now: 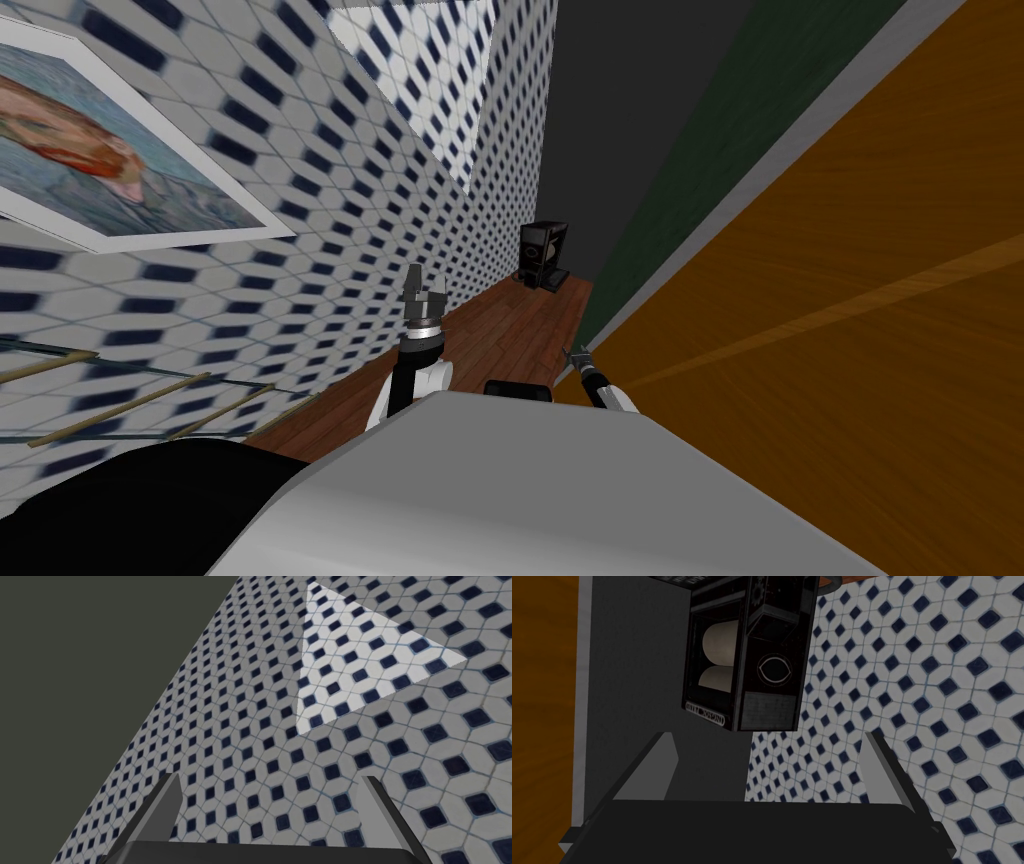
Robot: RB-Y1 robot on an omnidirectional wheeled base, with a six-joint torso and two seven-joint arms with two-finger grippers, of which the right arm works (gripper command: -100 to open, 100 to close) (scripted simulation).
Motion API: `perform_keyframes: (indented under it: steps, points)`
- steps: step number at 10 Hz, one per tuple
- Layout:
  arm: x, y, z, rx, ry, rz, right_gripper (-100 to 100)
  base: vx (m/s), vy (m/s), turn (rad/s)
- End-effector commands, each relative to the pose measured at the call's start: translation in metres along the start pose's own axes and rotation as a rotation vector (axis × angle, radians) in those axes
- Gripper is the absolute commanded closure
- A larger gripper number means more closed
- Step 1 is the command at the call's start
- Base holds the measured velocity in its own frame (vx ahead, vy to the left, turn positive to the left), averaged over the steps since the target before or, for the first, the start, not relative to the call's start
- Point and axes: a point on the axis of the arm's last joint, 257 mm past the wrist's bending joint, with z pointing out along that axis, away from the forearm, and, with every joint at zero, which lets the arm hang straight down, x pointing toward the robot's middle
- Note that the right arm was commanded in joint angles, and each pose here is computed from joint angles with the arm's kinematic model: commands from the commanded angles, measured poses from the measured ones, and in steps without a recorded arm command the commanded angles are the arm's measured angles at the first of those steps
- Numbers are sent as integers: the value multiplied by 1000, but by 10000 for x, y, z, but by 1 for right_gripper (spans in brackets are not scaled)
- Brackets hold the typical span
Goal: Push the door open
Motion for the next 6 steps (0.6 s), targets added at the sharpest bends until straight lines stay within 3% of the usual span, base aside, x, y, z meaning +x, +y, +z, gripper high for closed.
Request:
perform_keyframes:
  steps: [1,6]
  points:
    - [81,104,-48,-43,6,8,-100,-3,-10,-27]
    - [222,284,-148,-118,19,25,-100,-4,-19,-26]
